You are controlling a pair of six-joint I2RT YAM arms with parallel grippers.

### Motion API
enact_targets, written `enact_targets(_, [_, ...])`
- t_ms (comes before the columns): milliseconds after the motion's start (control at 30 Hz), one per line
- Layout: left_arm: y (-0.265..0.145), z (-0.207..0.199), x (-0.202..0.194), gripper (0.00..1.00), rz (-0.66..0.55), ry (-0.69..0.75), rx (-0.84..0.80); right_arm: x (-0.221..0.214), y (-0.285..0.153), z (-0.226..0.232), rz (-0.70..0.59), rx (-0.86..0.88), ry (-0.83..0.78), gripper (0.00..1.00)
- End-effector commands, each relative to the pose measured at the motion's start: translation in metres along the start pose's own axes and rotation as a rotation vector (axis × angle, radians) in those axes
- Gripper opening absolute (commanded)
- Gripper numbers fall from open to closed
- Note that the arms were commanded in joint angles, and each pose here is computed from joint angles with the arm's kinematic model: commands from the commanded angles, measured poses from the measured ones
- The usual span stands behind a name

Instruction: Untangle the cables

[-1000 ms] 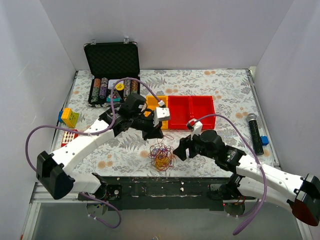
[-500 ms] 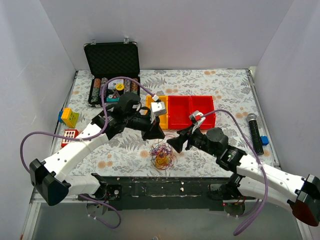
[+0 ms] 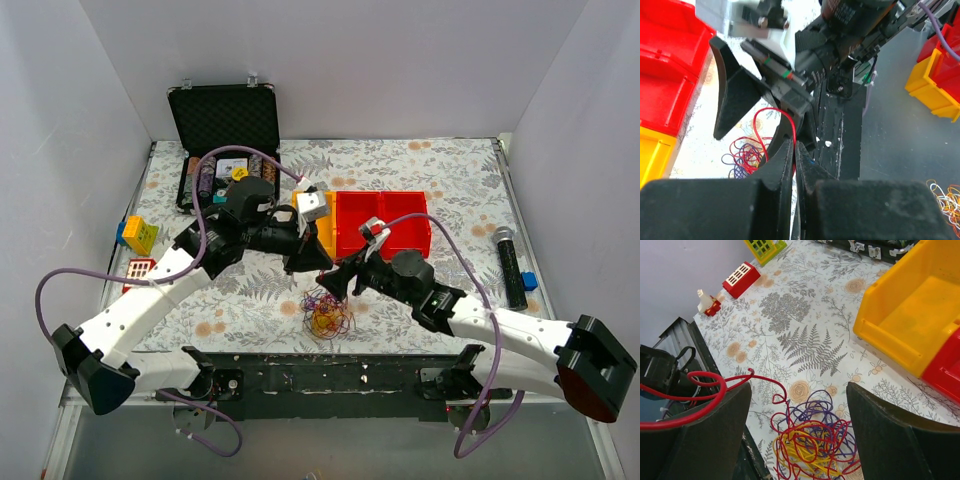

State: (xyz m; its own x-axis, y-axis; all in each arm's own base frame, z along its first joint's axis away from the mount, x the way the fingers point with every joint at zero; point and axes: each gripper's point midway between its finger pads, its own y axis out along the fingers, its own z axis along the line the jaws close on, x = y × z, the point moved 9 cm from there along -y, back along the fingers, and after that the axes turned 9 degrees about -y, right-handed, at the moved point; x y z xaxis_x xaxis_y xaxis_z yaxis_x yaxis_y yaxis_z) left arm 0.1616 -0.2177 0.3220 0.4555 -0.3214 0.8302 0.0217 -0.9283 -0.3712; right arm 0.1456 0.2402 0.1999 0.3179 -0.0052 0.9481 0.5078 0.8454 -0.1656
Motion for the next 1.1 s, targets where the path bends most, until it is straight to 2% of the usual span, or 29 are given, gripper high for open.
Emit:
enact_targets(0, [-0.015, -0.019, 0.030, 0.00, -0.104, 0.078, -0.010, 0.028, 0.015, 0.014, -0.121, 0.066, 0.011, 0.85])
enact_targets(200, [-0.035, -0.032, 0.079, 0.00, -0.250, 0.188, 0.077, 0.013, 0.034, 0.022, -0.052, 0.120, 0.019, 0.83])
enact_targets(400, [-0.068, -0.053, 0.134, 0.00, -0.493, 0.290, 0.201, -0.015, 0.047, 0.020, 0.062, 0.140, 0.053, 0.77])
enact_targets(533, [-0.094, -0.068, 0.169, 0.00, -0.659, 0.322, 0.294, -0.043, 0.043, 0.016, 0.146, 0.133, 0.073, 0.74])
enact_targets(800, [-0.139, -0.104, 0.213, 0.00, -0.892, 0.440, 0.322, -0.081, 0.031, 0.010, 0.272, 0.090, 0.080, 0.72])
enact_targets(1067, [-0.197, -0.137, 0.260, 0.00, -1.234, 0.585, 0.459, -0.107, 0.020, 0.000, 0.361, 0.017, 0.068, 0.73])
